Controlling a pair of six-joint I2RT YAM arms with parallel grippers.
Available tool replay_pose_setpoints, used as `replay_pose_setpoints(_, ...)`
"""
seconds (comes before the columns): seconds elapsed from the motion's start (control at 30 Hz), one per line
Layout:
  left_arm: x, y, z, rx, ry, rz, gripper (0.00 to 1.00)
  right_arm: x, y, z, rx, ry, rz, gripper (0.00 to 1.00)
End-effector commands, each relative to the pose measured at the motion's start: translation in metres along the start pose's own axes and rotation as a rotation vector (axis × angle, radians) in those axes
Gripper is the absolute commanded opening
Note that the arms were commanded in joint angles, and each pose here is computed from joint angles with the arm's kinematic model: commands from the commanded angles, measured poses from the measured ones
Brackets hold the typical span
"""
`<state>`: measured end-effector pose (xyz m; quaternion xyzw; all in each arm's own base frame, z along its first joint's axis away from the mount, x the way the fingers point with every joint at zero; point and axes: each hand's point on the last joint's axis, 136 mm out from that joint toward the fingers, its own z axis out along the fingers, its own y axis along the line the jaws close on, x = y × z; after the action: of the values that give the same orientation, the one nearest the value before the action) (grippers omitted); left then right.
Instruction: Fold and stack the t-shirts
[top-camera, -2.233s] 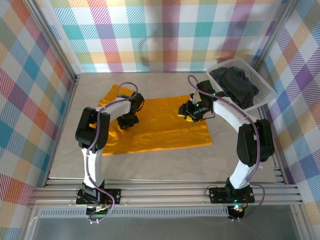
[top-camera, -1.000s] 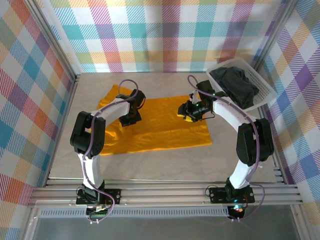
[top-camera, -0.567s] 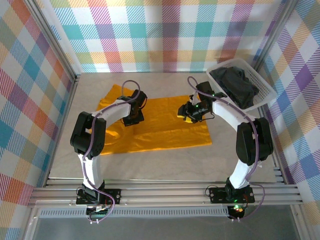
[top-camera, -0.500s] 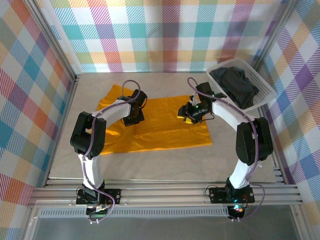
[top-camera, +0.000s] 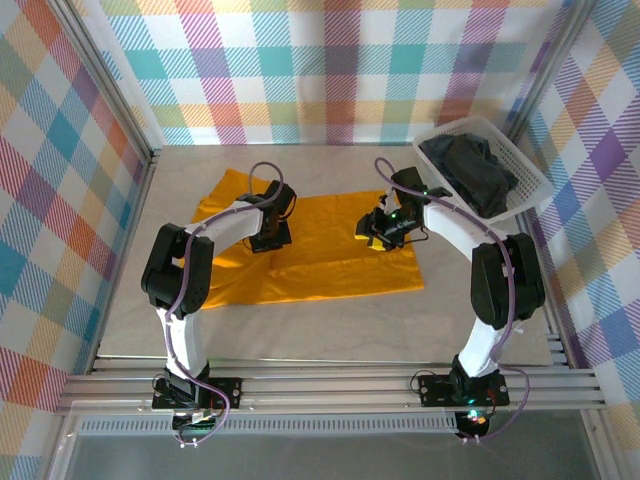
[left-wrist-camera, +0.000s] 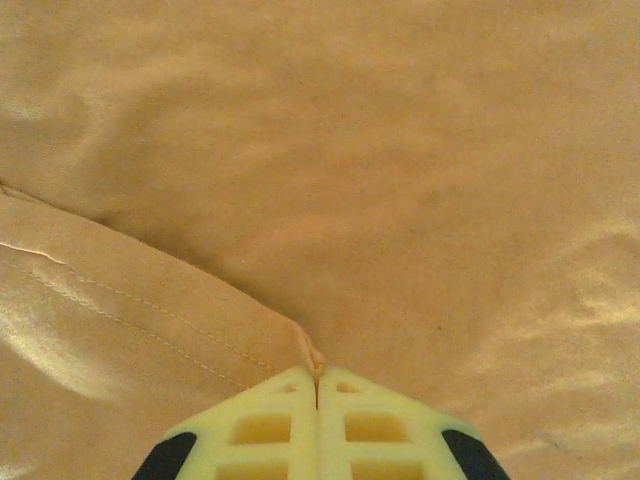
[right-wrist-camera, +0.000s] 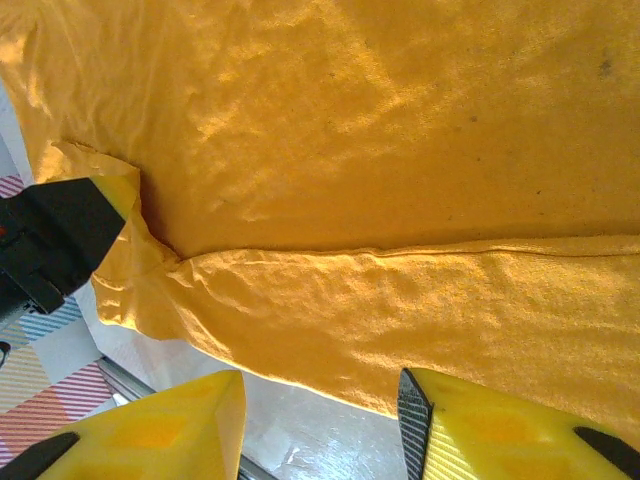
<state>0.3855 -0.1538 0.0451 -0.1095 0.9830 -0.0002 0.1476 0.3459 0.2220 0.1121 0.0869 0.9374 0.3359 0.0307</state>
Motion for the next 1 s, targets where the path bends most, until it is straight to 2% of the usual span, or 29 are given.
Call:
replay_pose_setpoints(0.0,0.000,-0.002,-0.010,0.006,-0.023,0.032,0.24,0.007,-0.009,0.005,0.032,0.026,0.026,0.45)
replay_pose_setpoints(0.07,-0.005,0.003,-0.023,-0.019,-0.049,0.019,0.53,0.009,-0.016,0.003,0.072,0.021,0.035,0.45)
replay_pose_setpoints(0.13,-0.006,0.011,-0.041,-0.037,-0.073,-0.021,0.56,0.015,-0.029,-0.001,0.120,0.017,0.056,0.46)
replay_pose_setpoints(0.27,0.012,0.058,-0.067,-0.084,-0.053,-0.228,0.50,0.026,-0.061,-0.002,0.206,0.015,0.113,0.45)
replay_pose_setpoints(0.37,0.036,0.096,-0.057,-0.076,0.052,-0.415,0.35,0.030,-0.079,0.004,0.270,0.036,0.104,0.43)
replay_pose_setpoints(0.47,0.046,0.112,-0.040,-0.052,0.127,-0.512,0.29,0.029,-0.094,0.010,0.338,0.060,0.103,0.41)
replay_pose_setpoints(0.6,0.057,0.124,-0.015,-0.100,0.207,-0.567,0.21,0.028,-0.113,0.012,0.430,0.076,0.111,0.41)
replay_pose_setpoints(0.73,0.073,0.129,0.008,-0.146,0.262,-0.580,0.19,0.040,-0.132,0.016,0.506,0.126,0.138,0.41)
replay_pose_setpoints(0.97,0.104,0.145,0.007,-0.258,0.322,-0.506,0.19,0.073,-0.152,0.008,0.570,0.193,0.185,0.41)
